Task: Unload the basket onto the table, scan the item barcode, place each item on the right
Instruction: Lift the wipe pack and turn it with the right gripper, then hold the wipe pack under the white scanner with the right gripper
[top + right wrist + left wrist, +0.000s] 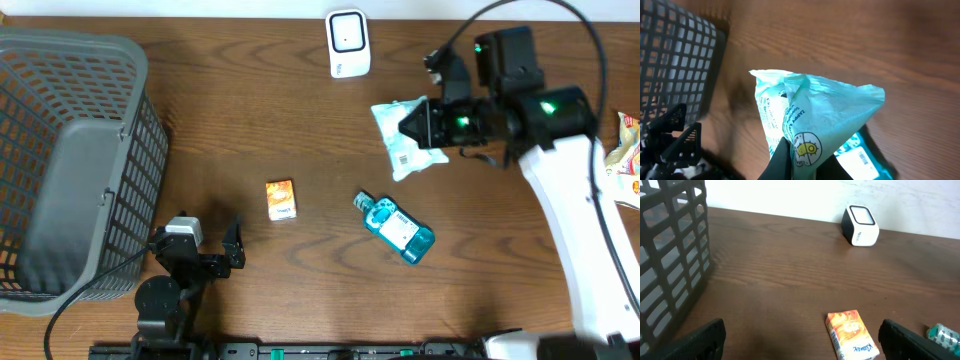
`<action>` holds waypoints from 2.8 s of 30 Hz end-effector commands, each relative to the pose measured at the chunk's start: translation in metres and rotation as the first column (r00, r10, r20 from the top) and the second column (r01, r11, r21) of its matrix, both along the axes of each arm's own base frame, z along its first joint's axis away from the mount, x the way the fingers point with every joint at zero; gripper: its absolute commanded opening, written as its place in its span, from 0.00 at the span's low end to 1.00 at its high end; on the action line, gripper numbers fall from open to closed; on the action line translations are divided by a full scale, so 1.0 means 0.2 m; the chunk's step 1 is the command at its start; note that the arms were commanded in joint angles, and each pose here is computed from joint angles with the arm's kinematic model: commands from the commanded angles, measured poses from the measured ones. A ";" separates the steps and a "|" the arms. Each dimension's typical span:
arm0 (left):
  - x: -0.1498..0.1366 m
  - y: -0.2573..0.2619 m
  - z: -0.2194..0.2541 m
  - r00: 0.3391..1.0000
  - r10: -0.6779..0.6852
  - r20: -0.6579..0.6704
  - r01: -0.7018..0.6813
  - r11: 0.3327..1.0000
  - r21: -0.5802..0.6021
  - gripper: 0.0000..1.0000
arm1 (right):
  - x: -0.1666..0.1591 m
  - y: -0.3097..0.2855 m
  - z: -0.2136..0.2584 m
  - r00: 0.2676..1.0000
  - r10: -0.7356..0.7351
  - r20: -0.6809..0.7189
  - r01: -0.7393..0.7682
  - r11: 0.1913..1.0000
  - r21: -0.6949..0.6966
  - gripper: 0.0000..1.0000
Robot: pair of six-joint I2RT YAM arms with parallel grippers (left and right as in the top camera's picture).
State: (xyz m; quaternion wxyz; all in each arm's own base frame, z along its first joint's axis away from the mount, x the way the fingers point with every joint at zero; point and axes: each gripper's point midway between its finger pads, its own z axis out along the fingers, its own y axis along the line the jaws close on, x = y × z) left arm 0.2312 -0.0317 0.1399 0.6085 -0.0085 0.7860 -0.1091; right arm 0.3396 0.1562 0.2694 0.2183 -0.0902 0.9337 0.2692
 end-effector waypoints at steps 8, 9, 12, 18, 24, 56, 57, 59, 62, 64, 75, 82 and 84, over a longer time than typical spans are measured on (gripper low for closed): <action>-0.01 -0.01 -0.07 0.999 -0.015 -0.044 0.016 1.000 0.015 0.98 | -0.25 -0.04 0.38 0.973 -0.018 0.230 0.015 1.000 0.012 0.02; -0.01 -0.01 -0.07 0.999 -0.015 -0.044 0.016 1.000 0.015 0.98 | -0.27 -0.04 0.38 0.972 -0.016 0.233 0.013 1.000 0.013 0.02; -0.01 -0.01 -0.07 0.999 -0.015 -0.044 0.016 1.000 0.015 0.98 | -0.30 -0.05 0.37 0.977 -0.024 0.210 0.021 1.000 0.015 0.02; -0.01 -0.01 -0.07 0.999 -0.015 -0.044 0.016 1.000 0.015 0.98 | -0.35 -0.06 0.30 0.992 -0.038 0.121 0.038 0.999 0.003 0.02; -0.01 -0.01 -0.07 0.999 -0.015 -0.044 0.016 1.000 0.015 0.98 | -0.40 -0.06 0.27 0.996 -0.071 0.046 0.070 0.997 0.020 0.02; -0.01 -0.01 -0.07 0.999 -0.015 -0.044 0.016 1.000 0.015 0.98 | -0.40 0.19 -0.22 0.997 -0.010 -0.077 0.012 0.999 0.032 0.01; -0.01 -0.01 -0.07 0.999 -0.015 -0.044 0.016 1.000 0.015 0.98 | -0.39 0.19 -0.23 0.998 -0.003 -0.070 0.005 1.000 0.030 0.01; -0.01 -0.01 -0.07 0.999 -0.015 -0.044 0.016 1.000 0.015 0.98 | -0.38 0.20 -0.26 0.999 0.022 -0.046 -0.021 1.000 0.023 0.01; -0.01 -0.01 -0.07 0.999 -0.015 -0.044 0.016 1.000 0.015 0.98 | -0.35 0.21 -0.28 1.000 0.023 -0.021 -0.023 0.999 0.031 0.01; -0.01 -0.01 -0.07 0.999 -0.015 -0.044 0.016 1.000 0.015 0.98 | -0.32 0.22 -0.27 1.000 0.028 0.001 -0.028 0.999 0.039 0.01; -0.01 -0.01 -0.07 0.999 -0.015 -0.044 0.016 1.000 0.015 0.98 | 0.04 0.29 -0.33 0.952 0.066 0.299 -0.020 0.988 -0.154 0.01; -0.01 -0.01 -0.07 0.999 -0.015 -0.044 0.016 1.000 0.015 0.98 | 0.25 0.24 -0.44 0.902 0.081 0.425 0.089 0.926 -0.367 0.01; -0.01 -0.01 -0.07 0.999 -0.015 -0.044 0.016 1.000 0.015 0.98 | 0.30 0.23 -0.41 0.877 0.083 0.473 0.127 0.909 -0.396 0.01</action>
